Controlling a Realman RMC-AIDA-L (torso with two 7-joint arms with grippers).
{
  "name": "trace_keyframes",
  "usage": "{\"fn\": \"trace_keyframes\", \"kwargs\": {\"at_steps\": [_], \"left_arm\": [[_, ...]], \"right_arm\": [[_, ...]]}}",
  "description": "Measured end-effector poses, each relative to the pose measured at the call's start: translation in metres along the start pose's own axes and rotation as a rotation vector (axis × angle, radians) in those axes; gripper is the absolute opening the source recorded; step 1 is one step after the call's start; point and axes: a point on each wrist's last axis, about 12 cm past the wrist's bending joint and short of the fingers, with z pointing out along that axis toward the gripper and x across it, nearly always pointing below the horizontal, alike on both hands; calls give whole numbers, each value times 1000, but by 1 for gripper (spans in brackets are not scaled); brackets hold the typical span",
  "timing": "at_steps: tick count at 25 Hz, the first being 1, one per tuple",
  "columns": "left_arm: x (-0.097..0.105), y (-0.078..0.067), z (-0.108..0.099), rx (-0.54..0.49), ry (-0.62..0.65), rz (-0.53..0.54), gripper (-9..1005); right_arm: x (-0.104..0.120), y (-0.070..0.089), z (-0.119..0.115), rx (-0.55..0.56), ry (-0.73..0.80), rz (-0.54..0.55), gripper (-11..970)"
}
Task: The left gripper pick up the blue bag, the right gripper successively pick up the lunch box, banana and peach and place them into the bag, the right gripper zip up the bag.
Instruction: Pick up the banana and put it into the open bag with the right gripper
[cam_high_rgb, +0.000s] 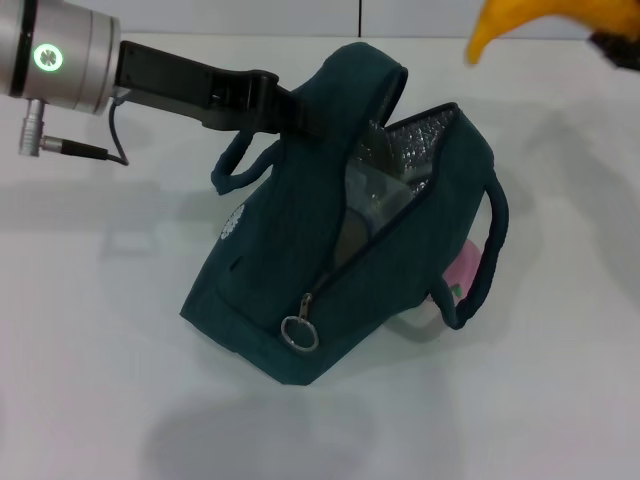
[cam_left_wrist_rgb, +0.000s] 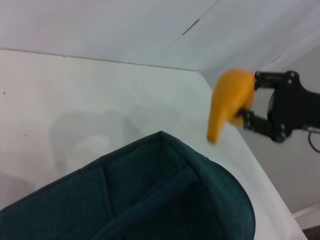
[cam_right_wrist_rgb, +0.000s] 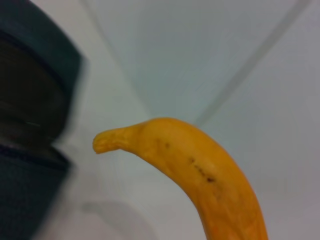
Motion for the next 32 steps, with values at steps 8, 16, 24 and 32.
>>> {"fn": "trace_keyframes", "kwargs": {"at_steps": [8,16,24,32], "left_arm": [[0,1,-1,-5,-4,-2,57],[-3,-3,4,8,5,7,57],[-6,-8,9,18,15,21,57],[-7,-11,13,25,27,26,57]], "right_arm": [[-25,4,-14,-234,20,3,431],[-38,-4,-25,-393,101,34,433],[-75,-13,-7,-515,223,55,434],[-104,-6,14,-566,347,30,435]]}}
